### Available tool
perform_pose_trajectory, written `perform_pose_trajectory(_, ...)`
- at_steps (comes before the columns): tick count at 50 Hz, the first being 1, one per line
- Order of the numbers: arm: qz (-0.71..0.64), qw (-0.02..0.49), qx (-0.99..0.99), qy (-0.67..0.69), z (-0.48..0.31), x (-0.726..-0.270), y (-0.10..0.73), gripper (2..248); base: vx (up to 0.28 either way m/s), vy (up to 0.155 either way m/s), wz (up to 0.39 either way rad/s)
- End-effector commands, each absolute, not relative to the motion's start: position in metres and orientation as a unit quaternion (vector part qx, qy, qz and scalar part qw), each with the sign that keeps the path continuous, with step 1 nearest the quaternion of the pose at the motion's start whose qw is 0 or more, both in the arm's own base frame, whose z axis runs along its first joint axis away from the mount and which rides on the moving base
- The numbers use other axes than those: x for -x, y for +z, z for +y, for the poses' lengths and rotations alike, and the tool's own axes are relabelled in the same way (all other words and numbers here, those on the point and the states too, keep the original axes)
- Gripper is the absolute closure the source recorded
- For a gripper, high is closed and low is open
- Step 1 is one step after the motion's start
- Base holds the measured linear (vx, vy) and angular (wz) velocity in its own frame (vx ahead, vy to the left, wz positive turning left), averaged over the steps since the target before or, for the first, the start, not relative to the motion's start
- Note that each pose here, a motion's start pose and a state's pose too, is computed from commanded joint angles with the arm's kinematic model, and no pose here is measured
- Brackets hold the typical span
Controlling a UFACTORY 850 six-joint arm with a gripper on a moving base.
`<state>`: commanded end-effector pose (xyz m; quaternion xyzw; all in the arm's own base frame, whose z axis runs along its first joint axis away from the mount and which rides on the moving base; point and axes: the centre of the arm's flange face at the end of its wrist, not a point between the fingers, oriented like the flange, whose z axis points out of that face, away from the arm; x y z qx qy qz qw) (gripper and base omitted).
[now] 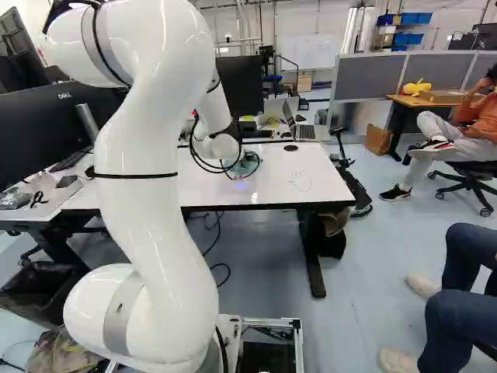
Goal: Clean the table with the green towel
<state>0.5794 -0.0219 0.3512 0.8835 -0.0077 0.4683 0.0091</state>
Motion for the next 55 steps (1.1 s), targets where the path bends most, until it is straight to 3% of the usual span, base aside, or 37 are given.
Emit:
perform_pose_trajectory(18,0.013,-0.002,-0.885,0.466,0.005,-0.571,0.352,207,0.0,0.0,0.0)
perform_pose_trajectory(55,-0.005,0.008,-0.876,0.482,-0.021,-0.623,0.346,207,0.0,0.0,0.0)
